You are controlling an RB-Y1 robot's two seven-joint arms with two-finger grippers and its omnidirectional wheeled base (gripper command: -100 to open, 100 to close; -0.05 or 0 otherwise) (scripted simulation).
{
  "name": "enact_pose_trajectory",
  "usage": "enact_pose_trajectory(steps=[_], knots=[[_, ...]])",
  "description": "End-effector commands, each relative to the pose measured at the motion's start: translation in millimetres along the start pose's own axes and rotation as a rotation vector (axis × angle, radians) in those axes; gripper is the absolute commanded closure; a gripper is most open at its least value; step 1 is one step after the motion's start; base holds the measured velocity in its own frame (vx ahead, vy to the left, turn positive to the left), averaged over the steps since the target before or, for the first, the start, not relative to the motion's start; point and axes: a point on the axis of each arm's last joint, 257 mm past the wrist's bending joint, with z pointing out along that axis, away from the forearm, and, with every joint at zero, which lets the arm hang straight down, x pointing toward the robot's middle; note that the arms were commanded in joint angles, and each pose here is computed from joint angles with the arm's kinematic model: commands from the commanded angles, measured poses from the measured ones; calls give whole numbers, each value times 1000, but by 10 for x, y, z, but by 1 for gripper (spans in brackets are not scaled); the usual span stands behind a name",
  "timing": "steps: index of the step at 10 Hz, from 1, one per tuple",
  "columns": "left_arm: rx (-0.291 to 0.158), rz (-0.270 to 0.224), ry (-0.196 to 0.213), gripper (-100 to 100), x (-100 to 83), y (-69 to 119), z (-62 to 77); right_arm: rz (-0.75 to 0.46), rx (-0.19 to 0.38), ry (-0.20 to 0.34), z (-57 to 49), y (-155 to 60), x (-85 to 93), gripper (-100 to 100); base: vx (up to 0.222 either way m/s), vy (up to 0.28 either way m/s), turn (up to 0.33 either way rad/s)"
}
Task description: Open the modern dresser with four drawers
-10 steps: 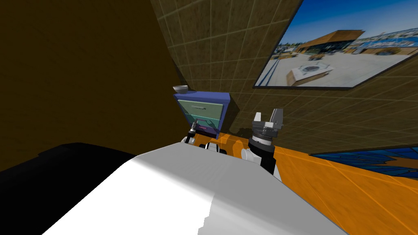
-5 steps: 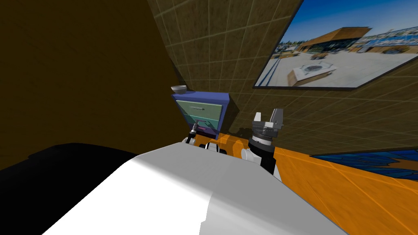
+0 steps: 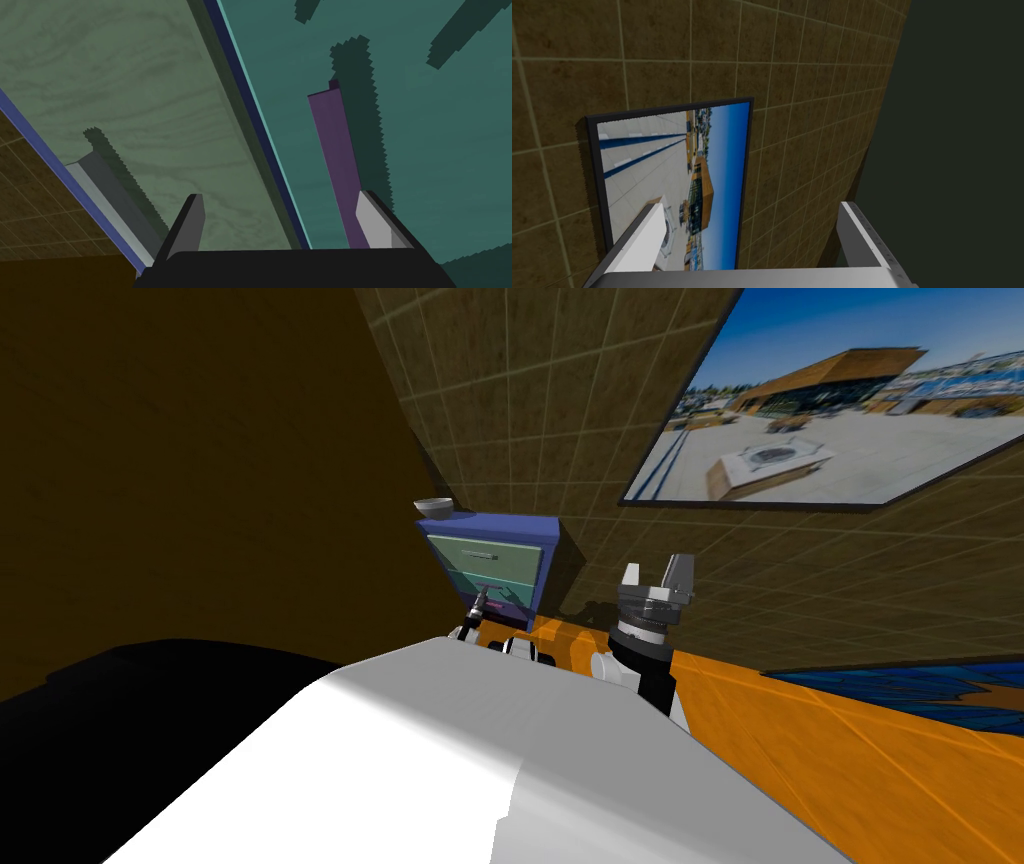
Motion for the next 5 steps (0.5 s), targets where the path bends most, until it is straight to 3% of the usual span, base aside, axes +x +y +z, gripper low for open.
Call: enact_pose_trajectory(steps=[1,5], knots=[[-31,-4,13,-100,66,140,-45,0,0,0,0,0,0,0,26,-16,3],[-76,-17,36,-100,229,315,-104,0,0,0,0,0,0,0,40,-22,3]])
